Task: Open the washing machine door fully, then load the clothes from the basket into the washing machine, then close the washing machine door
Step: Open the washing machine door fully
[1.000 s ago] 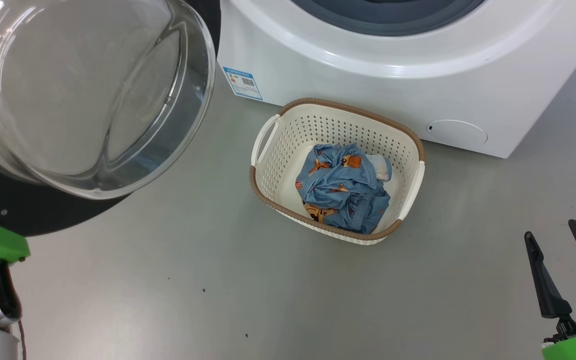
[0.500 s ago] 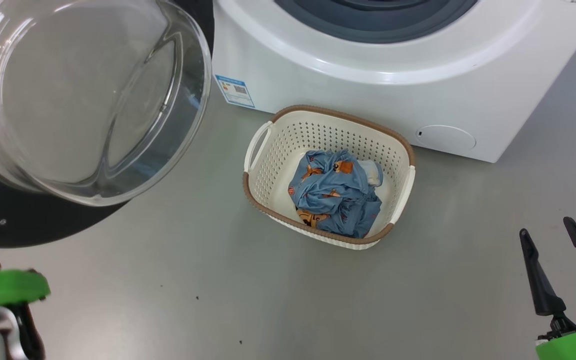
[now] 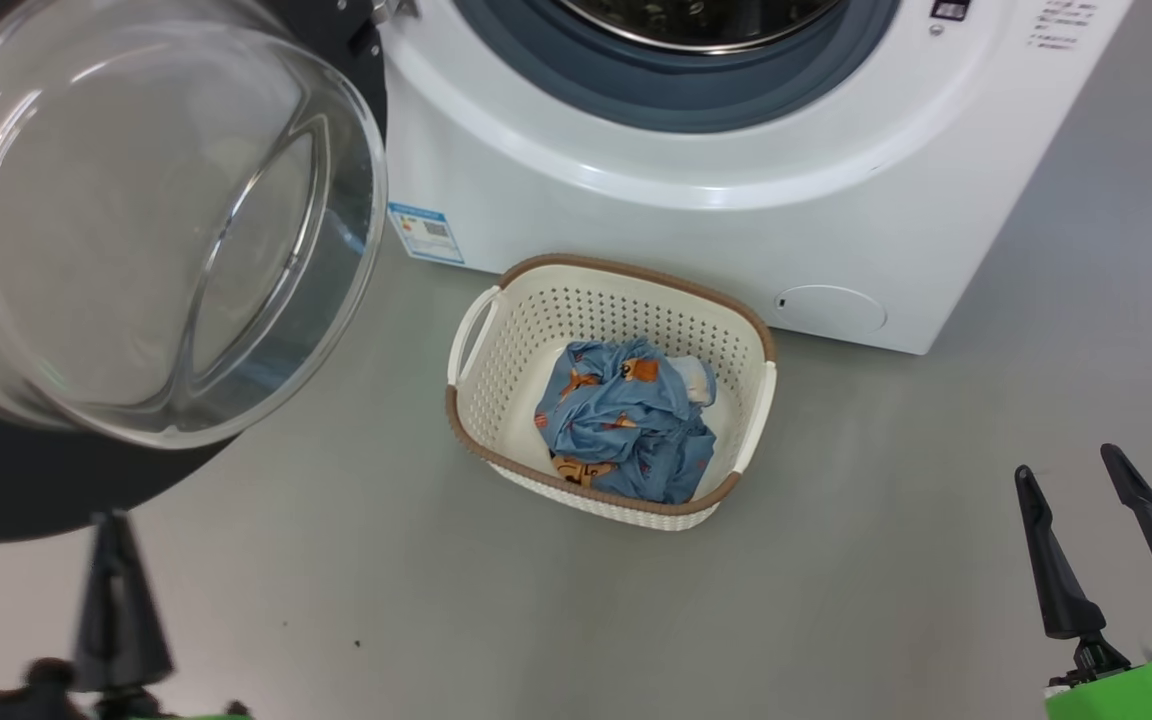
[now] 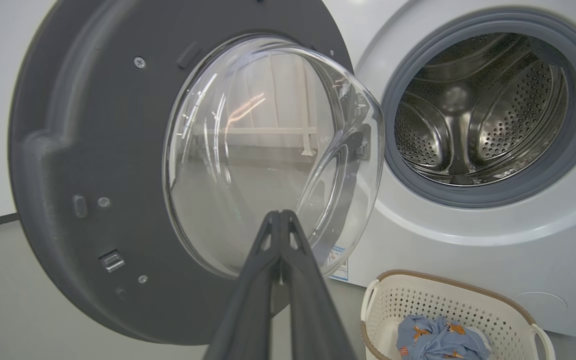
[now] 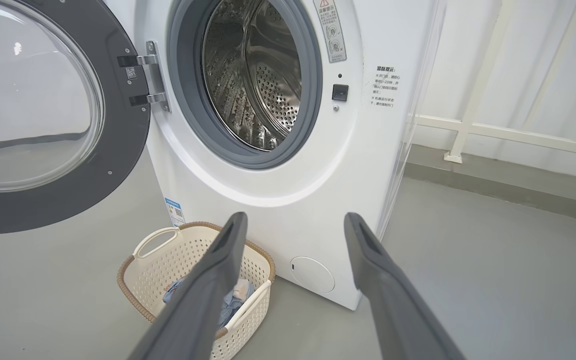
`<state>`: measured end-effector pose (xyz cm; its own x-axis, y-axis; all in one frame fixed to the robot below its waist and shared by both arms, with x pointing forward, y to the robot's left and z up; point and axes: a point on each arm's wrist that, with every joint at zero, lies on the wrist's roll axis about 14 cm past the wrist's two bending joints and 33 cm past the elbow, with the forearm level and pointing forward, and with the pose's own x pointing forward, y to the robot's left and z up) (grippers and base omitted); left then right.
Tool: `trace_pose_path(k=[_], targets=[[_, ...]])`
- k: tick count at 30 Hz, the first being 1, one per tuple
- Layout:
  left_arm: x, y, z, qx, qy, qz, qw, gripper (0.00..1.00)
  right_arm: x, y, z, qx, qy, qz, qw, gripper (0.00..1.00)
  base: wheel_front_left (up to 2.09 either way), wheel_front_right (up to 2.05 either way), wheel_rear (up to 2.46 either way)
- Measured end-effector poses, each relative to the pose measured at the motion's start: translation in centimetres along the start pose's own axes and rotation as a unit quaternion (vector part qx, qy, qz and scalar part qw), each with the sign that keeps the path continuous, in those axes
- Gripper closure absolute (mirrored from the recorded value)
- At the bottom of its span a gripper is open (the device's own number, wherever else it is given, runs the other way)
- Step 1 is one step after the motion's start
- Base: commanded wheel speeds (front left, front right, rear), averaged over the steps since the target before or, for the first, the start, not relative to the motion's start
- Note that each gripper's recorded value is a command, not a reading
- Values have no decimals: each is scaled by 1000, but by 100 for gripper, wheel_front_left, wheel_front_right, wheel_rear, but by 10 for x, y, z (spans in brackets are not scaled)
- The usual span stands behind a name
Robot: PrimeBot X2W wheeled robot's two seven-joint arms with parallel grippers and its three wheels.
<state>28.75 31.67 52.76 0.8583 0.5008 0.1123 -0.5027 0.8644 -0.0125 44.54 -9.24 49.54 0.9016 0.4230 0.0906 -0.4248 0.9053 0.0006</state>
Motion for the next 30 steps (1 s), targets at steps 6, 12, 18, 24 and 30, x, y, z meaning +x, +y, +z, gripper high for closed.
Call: trace_pose_path(k=[6,12,18,24,30], targets=[[-10,-51,-5,-28,9,-77,997,100,-10,-4,12,-6,-10,-13,1000,0,0,0,0],[-16,-90,-13,-48,22,-139,989,100,-25,-11,23,-10,-20,-34,999,0,0,0,0],[-25,-118,-37,-53,66,-187,979,75,-43,-16,34,-13,-28,-56,998,0,0,0,0],[-26,-142,-49,-53,83,-225,969,0,-65,-26,46,-23,-38,-85,995,0,0,0,0],[-24,-158,-47,-57,79,-246,964,0,-92,-35,49,-30,-36,-118,992,0,0,0,0]])
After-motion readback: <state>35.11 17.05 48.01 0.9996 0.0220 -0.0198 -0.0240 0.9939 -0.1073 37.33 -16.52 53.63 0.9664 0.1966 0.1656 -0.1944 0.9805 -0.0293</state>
